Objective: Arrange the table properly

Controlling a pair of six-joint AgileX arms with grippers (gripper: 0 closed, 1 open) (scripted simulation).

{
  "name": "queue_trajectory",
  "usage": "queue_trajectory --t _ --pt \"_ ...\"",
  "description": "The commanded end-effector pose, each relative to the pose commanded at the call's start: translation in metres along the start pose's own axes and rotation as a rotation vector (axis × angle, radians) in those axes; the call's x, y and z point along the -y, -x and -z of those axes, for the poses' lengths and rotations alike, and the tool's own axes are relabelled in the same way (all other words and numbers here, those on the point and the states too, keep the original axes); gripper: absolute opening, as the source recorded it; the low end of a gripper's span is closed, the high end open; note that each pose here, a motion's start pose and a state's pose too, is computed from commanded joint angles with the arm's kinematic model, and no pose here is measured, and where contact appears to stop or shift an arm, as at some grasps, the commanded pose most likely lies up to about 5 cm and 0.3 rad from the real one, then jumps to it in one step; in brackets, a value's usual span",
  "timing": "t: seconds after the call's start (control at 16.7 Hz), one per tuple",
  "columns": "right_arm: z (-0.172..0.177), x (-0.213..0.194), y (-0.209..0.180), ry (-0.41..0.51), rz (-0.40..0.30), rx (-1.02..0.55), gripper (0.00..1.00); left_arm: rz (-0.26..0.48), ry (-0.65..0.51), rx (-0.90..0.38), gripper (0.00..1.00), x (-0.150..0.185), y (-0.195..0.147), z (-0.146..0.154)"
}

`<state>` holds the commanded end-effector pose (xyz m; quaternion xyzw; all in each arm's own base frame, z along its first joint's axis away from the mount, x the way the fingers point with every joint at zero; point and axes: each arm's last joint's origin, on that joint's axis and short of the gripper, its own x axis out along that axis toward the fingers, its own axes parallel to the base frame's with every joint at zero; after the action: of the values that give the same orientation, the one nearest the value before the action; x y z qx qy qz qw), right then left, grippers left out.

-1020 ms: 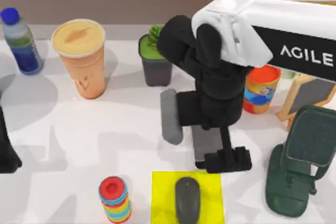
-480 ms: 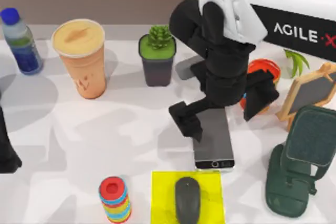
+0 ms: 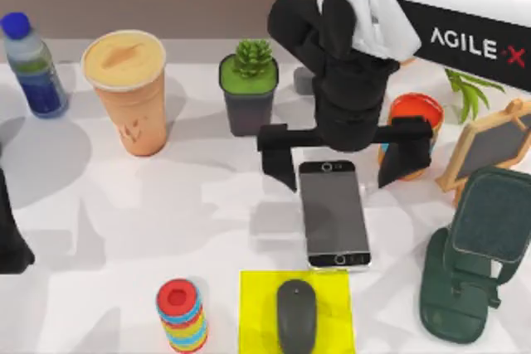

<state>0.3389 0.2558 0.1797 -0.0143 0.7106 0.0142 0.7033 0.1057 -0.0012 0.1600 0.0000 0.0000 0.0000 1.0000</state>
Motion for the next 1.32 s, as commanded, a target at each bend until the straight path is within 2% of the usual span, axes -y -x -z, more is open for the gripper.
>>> queue_trajectory --t 0.36,0.78,1.08,1.32 --pt "0.002 -0.001 0.000 0.005 0.001 -0.001 1.00 0.000 0.000 0.000 1.00 0.000 0.000 0.000" --pt "-0.001 -0.001 -0.062 0.000 -0.003 0.004 1.00 0.000 0.000 0.000 1.00 0.000 0.000 0.000" --pt "0.000 0.000 -0.070 0.000 0.000 0.000 1.00 0.000 0.000 0.000 1.00 0.000 0.000 0.000" --pt "0.000 0.000 -0.070 0.000 0.000 0.000 0.70 0.000 0.000 0.000 1.00 0.000 0.000 0.000"
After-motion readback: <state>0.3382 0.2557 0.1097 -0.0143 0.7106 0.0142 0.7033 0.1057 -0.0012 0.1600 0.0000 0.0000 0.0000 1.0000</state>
